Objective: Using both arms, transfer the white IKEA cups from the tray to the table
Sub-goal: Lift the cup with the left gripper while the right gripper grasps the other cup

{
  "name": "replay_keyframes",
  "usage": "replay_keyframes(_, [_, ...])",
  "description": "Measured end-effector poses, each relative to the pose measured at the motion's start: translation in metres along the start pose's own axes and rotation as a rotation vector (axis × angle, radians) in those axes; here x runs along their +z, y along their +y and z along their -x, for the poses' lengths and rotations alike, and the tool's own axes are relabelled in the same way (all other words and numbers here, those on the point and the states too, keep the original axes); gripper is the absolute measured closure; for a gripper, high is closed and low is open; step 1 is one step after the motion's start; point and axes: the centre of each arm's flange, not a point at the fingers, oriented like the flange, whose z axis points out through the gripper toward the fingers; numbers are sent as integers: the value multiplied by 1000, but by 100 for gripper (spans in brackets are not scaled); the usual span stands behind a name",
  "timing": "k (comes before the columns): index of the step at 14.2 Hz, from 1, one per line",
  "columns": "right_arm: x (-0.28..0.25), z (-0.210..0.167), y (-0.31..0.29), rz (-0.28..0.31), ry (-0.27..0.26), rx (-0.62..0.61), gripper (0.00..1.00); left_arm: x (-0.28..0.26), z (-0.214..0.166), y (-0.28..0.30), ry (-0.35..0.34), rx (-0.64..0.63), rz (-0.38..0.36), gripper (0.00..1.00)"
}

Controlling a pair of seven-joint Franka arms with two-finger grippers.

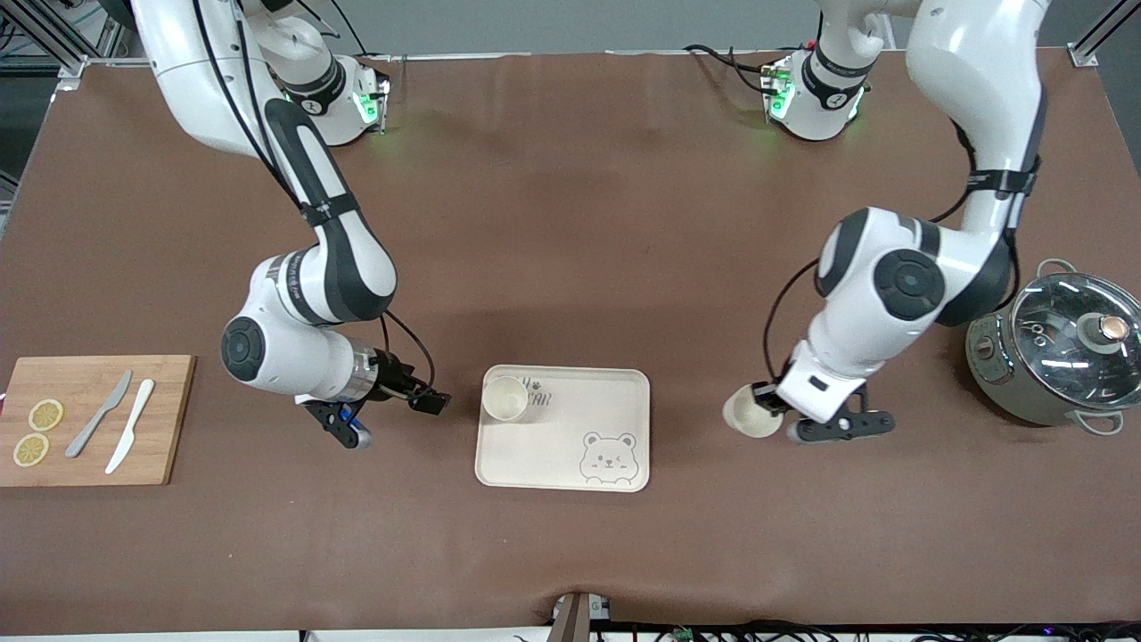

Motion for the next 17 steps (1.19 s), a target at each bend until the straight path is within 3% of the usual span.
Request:
replay_keyframes(3, [21, 22, -21, -26, 43, 38, 0, 21, 1, -67, -16, -2, -65, 97])
replay_keyframes(8, [57, 40, -29, -11, 51, 48, 0, 49, 4, -149, 39, -54, -60, 97])
replay_keyframes(10, [65, 42, -29, 0, 46, 45, 7, 53, 5, -156, 42, -65, -59, 97])
replay_keyframes(12, [71, 48, -33, -10, 59, 40, 22, 57, 7, -156, 44, -63, -55, 97])
replay_keyframes(14, [77, 53, -40, -41, 94, 63, 46, 65, 9, -154, 40, -60, -51, 97])
replay_keyframes(17, [85, 60, -43, -45, 101, 76, 77, 87, 13, -153, 35, -57, -41, 97])
